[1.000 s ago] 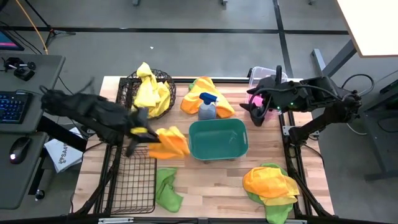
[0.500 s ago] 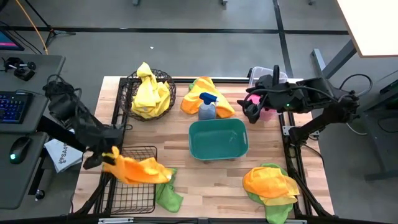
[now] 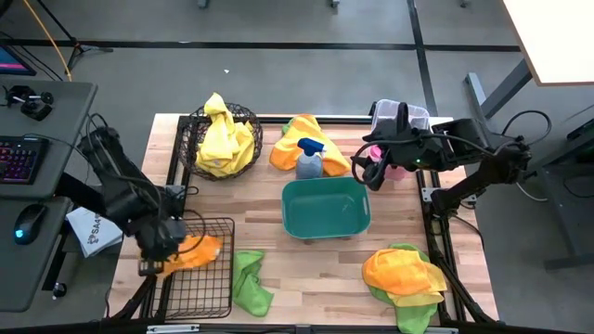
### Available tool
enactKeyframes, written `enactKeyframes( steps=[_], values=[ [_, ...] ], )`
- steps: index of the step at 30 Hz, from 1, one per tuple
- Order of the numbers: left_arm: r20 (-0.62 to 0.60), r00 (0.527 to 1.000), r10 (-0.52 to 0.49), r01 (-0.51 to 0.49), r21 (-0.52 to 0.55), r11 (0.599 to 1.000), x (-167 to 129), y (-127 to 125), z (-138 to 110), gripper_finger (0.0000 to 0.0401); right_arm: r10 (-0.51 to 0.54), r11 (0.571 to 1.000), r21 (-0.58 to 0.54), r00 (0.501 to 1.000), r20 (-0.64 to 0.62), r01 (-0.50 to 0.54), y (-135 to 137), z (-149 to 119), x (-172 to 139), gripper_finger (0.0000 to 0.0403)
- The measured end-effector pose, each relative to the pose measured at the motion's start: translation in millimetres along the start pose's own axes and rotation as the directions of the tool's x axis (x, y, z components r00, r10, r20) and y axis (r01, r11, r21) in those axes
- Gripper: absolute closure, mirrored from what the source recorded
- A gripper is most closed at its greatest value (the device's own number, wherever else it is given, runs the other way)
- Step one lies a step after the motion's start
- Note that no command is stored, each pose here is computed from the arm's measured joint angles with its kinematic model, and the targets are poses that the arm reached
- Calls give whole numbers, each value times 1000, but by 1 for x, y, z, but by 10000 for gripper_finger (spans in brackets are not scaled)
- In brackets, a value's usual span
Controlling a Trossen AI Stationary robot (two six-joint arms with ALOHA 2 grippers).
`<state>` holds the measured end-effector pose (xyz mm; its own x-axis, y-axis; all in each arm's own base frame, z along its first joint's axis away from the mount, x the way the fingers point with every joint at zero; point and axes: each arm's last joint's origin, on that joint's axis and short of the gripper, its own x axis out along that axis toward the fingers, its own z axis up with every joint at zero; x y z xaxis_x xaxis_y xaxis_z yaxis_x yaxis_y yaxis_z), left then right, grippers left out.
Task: Sort microfiber towel by color & place in baskets
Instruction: Put the bottom left orange towel into the black wire basket, then put the top orange towel into the black wire basket
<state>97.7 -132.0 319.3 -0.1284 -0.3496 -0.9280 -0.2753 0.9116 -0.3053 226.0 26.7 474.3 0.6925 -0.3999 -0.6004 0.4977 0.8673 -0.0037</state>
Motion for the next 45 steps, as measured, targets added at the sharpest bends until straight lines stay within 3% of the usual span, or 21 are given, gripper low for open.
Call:
enactKeyframes(
  steps=[2,4,7,13,17,19,25,28,33,37,45],
  values=[
    [117,991,-58,55,29,998,1,-10,12,401,0,1000,-23,1000,-1,0,0,0,0,114],
    [276,953,-127,113,66,991,-1,-20,25,401,0,999,-44,1000,0,0,0,0,0,114],
    [427,892,-146,112,103,988,-1,-30,43,401,0,997,-72,1000,-1,0,0,0,0,114],
    [331,940,86,-96,16,995,33,-28,64,401,-12,994,-109,1000,-22,9,-2,-3,-1,114],
    [270,952,147,-148,-17,989,64,-26,59,401,-32,991,-128,998,-61,24,-4,-7,-1,114],
    [254,958,134,-129,-37,991,79,-26,54,401,-41,991,-131,996,-77,30,-5,-9,-1,114],
    [232,972,-31,48,-68,996,112,-30,52,396,-18,994,-112,995,-98,7,-5,-10,-1,114],
    [239,971,-30,56,-104,993,117,-25,56,383,-16,994,-112,995,-99,5,-5,-10,-1,114],
    [222,973,-61,87,-105,991,107,-19,66,333,-8,994,-114,995,-104,-4,-4,-10,-1,114],
    [249,957,-150,166,-45,985,82,-14,74,277,0,996,-90,994,-108,-10,-4,-10,-1,114],
    [408,862,-302,298,76,952,22,16,75,196,-57,997,48,994,-89,61,-10,-7,2,114]
  ],
)
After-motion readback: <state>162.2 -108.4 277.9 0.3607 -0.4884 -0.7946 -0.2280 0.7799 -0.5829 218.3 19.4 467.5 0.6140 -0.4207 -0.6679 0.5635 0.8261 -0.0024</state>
